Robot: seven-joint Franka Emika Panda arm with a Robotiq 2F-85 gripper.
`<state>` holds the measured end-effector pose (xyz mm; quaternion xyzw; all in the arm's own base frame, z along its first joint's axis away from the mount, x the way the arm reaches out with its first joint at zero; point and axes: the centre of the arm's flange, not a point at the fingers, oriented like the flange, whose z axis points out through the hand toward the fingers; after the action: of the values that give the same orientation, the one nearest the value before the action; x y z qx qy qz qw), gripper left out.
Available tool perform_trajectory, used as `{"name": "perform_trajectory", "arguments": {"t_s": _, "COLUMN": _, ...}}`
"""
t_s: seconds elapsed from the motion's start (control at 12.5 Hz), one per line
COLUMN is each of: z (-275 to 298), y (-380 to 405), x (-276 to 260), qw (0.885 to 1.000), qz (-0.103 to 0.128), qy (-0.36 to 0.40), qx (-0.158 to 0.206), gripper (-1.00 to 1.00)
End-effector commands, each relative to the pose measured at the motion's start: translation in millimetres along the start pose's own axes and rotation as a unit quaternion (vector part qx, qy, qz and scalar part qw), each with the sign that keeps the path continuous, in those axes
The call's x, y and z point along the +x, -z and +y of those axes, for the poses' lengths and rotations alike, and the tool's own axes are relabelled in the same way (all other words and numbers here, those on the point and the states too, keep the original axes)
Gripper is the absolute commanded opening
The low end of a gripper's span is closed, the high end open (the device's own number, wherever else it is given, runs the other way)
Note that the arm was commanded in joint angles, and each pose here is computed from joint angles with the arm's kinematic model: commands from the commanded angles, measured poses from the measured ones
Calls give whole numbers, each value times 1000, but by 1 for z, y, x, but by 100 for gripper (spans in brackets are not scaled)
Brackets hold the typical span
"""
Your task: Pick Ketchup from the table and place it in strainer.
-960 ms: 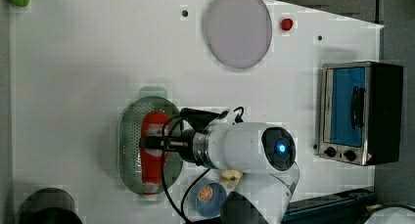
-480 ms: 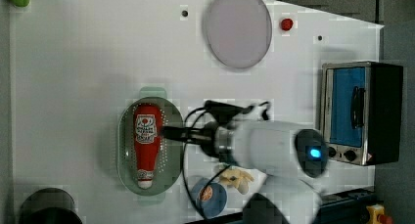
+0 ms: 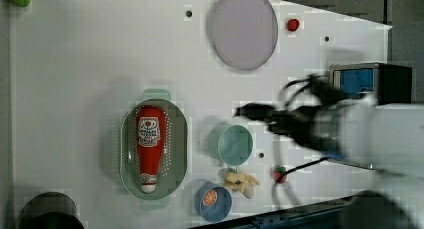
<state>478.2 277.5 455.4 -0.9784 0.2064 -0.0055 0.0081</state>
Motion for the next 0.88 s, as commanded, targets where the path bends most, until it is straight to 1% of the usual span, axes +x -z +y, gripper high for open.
{"name": "perform_trajectory", "arguments": {"t_s": 0.08, "z": 64, "y": 60, "x": 77, "qw": 994, "qz": 5, "qy": -109, "qx": 25, "gripper": 100}}
{"name": "perform_trajectory", "arguments": {"t_s": 0.16, "z": 84, "y": 78, "x": 89, "qw": 992, "qz": 6, "qy": -124, "qx": 20, "gripper": 100}}
{"name": "perform_trajectory", "arguments": {"t_s": 0.4, "z": 142, "y": 119, "x": 114, "qw": 987, "qz": -15, "qy": -159, "qx": -4, "gripper": 100}}
{"name": "perform_trajectory", "arguments": {"t_s": 0.48, "z": 161, "y": 132, "x": 124, "qw": 985, "qz": -20, "qy": -172, "qx": -5, "gripper": 100}}
{"name": "perform_trajectory", "arguments": {"t_s": 0.64, "z": 196, "y": 154, "x": 146, "qw": 984, "qz": -14, "qy": -180, "qx": 5, "gripper": 100}}
{"name": "perform_trajectory", "arguments": {"t_s": 0.8, "z": 227, "y": 154, "x": 168, "qw": 982, "qz": -6, "qy": -191, "qx": -7, "gripper": 100}}
{"name": "perform_trajectory", "arguments": {"t_s": 0.88, "z": 235, "y": 150, "x": 174, "qw": 980, "qz": -8, "qy": -198, "qx": -11, "gripper": 100}}
